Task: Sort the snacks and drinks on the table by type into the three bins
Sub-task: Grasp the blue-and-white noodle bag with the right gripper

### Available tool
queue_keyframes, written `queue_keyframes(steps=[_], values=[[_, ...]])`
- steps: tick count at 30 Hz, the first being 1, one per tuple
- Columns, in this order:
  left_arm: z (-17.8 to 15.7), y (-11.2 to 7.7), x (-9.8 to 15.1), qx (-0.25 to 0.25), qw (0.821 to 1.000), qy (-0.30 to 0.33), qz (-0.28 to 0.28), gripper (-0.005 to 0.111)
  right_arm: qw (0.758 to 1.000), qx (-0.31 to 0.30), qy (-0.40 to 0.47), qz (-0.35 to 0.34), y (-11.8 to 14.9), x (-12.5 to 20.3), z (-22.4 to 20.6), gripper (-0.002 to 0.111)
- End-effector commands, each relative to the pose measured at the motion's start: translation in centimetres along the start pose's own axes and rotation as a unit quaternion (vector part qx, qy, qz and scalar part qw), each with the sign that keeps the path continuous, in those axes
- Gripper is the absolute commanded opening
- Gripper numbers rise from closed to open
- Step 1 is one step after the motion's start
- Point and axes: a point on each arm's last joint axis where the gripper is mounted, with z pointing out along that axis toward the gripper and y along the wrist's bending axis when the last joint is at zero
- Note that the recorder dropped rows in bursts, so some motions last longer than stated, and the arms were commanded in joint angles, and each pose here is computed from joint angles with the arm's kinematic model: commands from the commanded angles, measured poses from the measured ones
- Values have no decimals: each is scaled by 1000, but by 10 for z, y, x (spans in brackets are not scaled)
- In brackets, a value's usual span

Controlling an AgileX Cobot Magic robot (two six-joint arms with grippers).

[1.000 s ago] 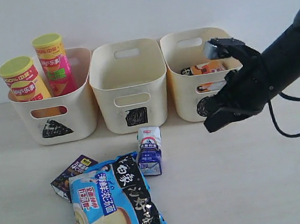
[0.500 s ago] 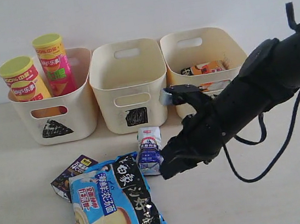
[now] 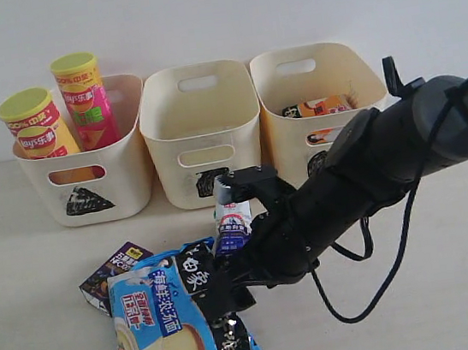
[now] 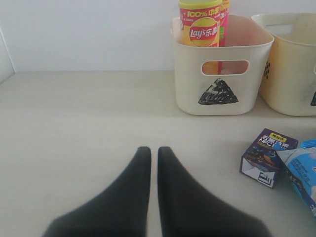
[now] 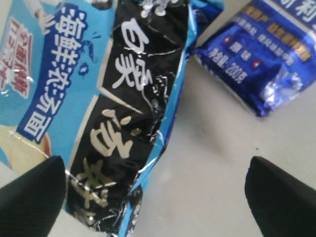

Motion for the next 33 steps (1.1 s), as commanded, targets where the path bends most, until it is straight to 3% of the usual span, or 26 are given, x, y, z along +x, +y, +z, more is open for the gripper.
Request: queue_keyframes(steps=[1,16,27,30,33], values=[[0,0,1,1,1000,0,0,4,1000,-1,-5,10,1,0,5,89],[0,0,1,1,1000,0,0,4,997,-55,27,44,-5,-2,39,89],[0,0,1,1,1000,0,0,4,998,-46,35,13,15,2,55,86],[0,0,1,1,1000,0,0,4,999,-38,30,22,14,2,55,55],[0,0,1,1,1000,0,0,4,999,-35,29,22,13,1,55,11]])
